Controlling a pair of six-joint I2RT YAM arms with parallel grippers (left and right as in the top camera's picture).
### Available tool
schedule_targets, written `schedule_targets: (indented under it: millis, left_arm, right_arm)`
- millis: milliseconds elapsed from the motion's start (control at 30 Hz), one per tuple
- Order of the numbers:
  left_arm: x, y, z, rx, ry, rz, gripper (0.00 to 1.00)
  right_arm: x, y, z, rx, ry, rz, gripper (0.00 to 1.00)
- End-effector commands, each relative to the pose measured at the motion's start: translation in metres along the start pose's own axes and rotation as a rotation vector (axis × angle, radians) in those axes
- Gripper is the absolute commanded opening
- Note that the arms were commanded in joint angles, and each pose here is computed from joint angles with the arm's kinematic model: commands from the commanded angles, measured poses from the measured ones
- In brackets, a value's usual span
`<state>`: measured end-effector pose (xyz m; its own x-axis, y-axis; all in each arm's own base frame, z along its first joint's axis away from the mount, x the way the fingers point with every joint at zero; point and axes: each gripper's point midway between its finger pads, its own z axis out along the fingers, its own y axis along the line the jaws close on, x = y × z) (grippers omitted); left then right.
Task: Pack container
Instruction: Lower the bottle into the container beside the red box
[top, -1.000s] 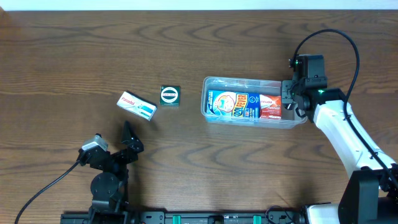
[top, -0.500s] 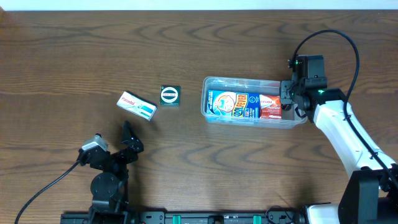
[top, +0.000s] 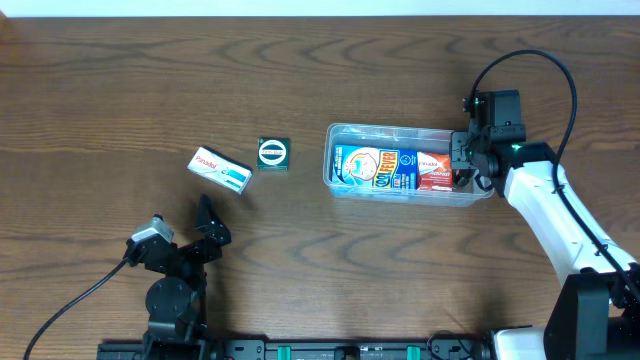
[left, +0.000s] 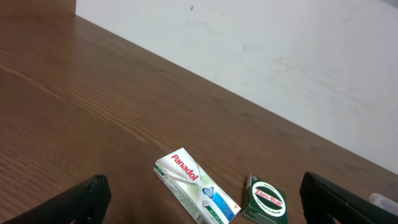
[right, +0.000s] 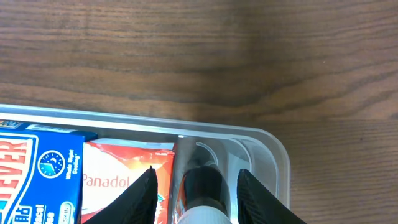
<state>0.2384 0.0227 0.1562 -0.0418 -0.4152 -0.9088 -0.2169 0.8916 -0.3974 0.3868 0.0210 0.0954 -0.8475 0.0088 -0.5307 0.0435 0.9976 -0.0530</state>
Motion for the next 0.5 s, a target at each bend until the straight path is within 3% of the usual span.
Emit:
schedule_targets:
  millis: [0, 233, 467]
  left_arm:
    - [0.012, 0.009, 0.002, -0.031, 0.02, 0.023, 0.98]
    - [0.012, 0.009, 0.002, -0.031, 0.02, 0.023, 0.98]
    - [0.012, 0.009, 0.002, -0.031, 0.02, 0.023, 0.98]
  right_arm:
    - [-0.005, 0.004, -0.004, -0.01, -0.027, -0.013, 0.4]
    - [-0.032, 0.0, -0.024, 0.001, -0.141, -0.02, 0.49]
    - [-0.063, -0.01, -0.074, 0.025, -0.315, 0.01, 0.59]
